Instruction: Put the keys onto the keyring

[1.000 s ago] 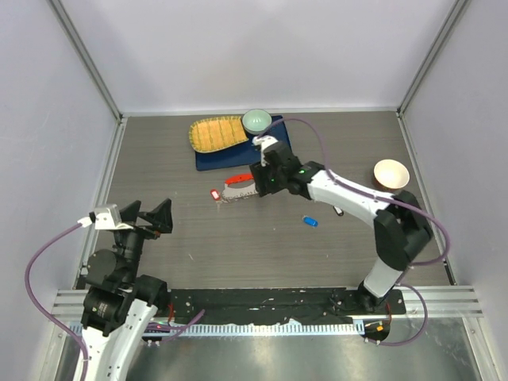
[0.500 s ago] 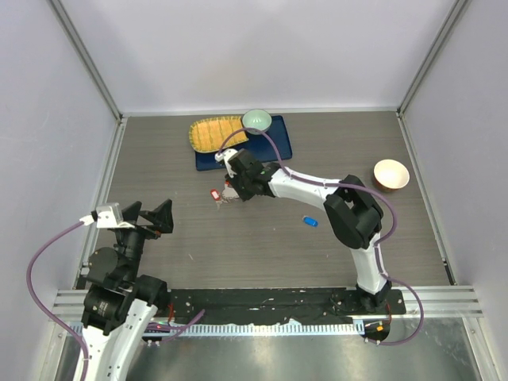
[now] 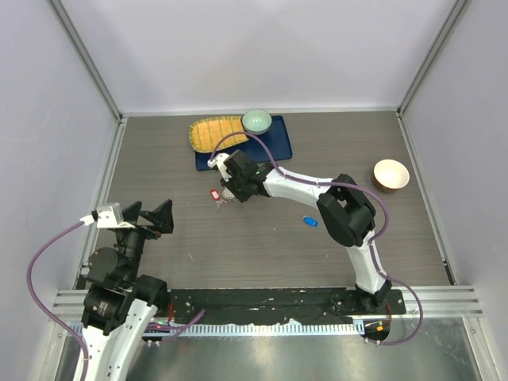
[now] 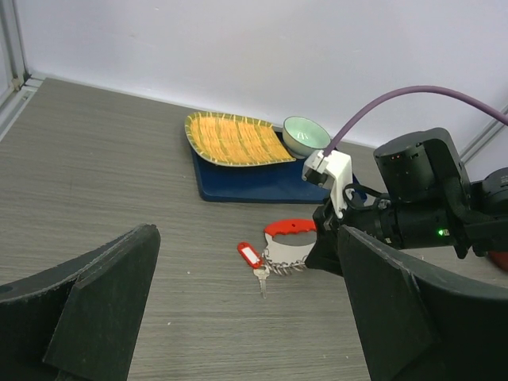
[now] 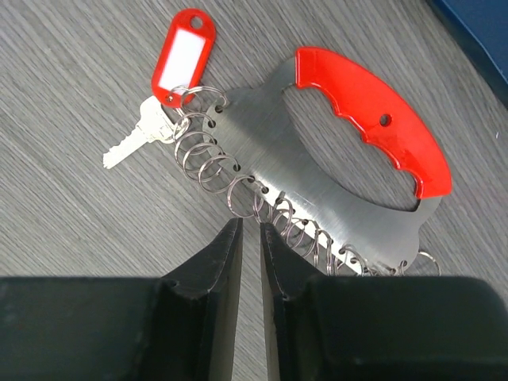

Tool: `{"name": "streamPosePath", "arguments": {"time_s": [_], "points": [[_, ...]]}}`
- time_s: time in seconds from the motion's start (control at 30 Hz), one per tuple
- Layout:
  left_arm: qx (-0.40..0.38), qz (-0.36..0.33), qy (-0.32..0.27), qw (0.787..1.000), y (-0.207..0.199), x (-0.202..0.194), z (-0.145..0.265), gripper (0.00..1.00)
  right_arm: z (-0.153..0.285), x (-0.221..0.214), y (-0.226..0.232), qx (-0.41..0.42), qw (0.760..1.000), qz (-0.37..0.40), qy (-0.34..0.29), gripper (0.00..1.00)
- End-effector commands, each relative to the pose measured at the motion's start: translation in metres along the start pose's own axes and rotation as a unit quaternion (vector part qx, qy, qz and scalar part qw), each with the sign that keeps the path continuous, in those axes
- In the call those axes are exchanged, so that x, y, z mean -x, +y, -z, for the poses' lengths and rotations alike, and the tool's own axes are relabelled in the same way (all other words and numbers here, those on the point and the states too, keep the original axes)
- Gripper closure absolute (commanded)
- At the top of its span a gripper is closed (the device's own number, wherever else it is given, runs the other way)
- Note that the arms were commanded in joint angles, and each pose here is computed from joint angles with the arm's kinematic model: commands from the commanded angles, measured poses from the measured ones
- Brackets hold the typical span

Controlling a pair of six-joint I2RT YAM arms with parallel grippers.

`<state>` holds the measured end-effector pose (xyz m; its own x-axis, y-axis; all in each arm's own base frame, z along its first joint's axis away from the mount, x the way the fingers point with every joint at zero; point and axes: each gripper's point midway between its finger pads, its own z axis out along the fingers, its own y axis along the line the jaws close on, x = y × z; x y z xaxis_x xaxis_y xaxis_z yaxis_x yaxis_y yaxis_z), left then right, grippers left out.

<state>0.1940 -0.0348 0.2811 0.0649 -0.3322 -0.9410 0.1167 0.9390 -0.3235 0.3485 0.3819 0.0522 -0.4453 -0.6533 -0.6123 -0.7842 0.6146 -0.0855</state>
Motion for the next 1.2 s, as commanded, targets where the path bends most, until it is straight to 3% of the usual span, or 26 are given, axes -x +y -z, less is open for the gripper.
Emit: {"name": "streamPosePath", "arguments": {"time_s": [0.0, 0.43, 0.6, 0.73, 1.0, 1.17], "points": [[-0.010, -0.006, -0.015, 1.000, -0.005, 0.014, 0.002, 0.00, 0.002, 0.023, 0.001, 0.003, 0.999, 0.028, -0.026, 0.79], [-0.013, -0.007, -0.015, 1.000, -0.006, 0.014, 0.002, 0.00, -0.017, 0.005, 0.003, 0.008, 0.999, 0.042, 0.001, 0.83], [-0.013, -0.007, -0.014, 1.000, -0.006, 0.013, 0.002, 0.00, -0.014, 0.002, -0.001, 0.000, 0.999, 0.045, 0.005, 0.91], [-0.013, -0.009, -0.014, 1.000, -0.006, 0.013, 0.002, 0.00, -0.004, 0.005, -0.002, -0.003, 0.999, 0.048, 0.000, 0.99], [-0.032, -0.013, 0.001, 0.999, -0.013, 0.008, -0.003, 0.00, 0.049, 0.033, 0.004, 0.008, 0.996, 0.066, -0.053, 0.99], [-0.080, -0.018, 0.032, 0.996, -0.032, -0.003, -0.012, 0.00, 0.089, 0.047, 0.024, 0.031, 0.988, 0.118, -0.099, 0.99]]}}
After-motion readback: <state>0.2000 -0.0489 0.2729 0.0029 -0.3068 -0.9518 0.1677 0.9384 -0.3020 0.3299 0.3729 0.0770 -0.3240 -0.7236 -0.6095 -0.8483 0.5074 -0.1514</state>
